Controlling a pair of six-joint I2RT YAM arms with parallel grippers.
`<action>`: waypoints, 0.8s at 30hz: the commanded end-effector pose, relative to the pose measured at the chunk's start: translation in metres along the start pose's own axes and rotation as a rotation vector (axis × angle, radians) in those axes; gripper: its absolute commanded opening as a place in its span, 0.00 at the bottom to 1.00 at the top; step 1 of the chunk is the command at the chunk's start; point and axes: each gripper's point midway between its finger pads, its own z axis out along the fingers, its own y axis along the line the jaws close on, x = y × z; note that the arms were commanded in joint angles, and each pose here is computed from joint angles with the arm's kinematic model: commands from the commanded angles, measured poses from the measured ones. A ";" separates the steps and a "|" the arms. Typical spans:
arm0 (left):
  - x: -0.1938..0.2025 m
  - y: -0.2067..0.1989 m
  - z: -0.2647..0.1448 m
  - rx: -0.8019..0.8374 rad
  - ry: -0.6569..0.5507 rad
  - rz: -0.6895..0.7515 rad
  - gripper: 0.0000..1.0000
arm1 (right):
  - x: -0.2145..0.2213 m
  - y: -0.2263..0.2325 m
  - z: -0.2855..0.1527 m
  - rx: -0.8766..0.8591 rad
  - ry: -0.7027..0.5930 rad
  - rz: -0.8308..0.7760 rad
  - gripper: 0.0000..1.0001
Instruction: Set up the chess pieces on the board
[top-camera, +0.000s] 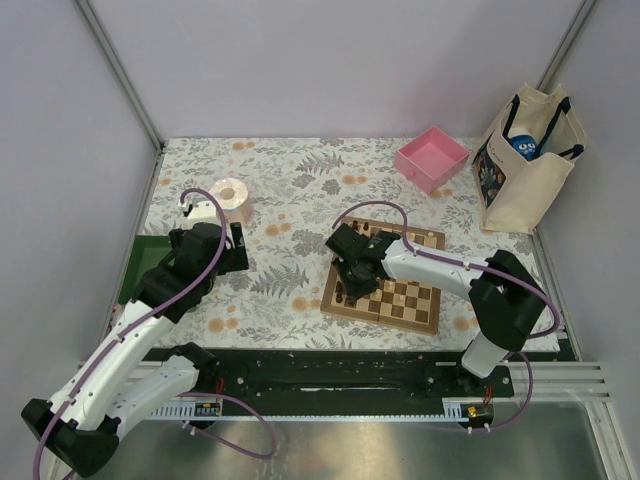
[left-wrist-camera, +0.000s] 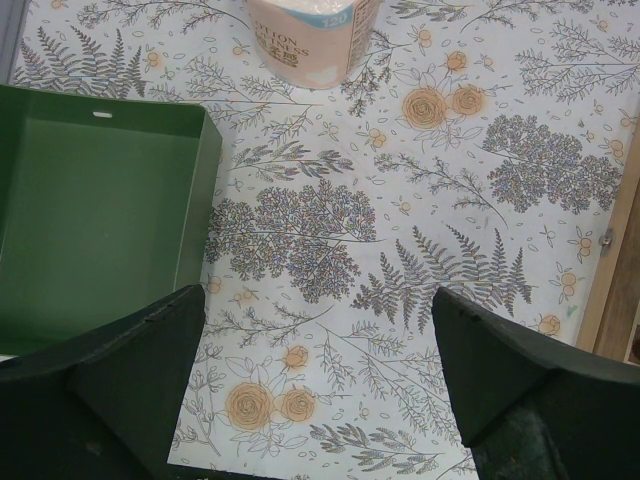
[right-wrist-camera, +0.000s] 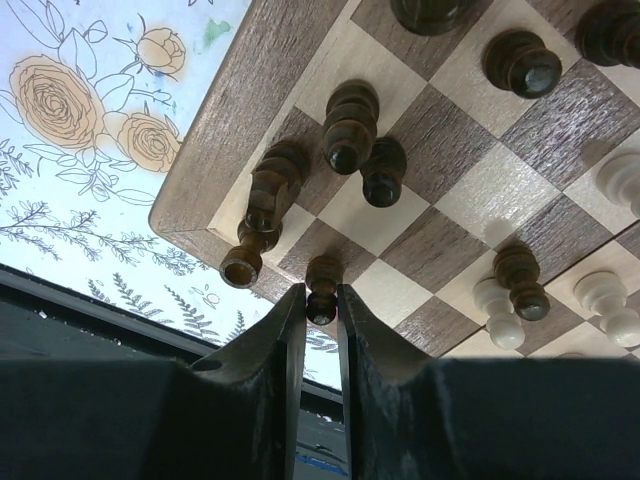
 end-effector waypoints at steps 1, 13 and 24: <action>-0.002 -0.001 0.001 0.005 -0.006 -0.005 0.99 | -0.004 0.009 0.000 -0.031 -0.022 0.009 0.26; -0.001 -0.002 0.002 0.009 -0.001 -0.004 0.99 | -0.006 0.006 -0.001 -0.015 -0.041 0.013 0.33; -0.001 -0.001 0.001 0.007 -0.005 -0.005 0.99 | -0.027 -0.001 -0.030 0.019 -0.143 -0.012 0.42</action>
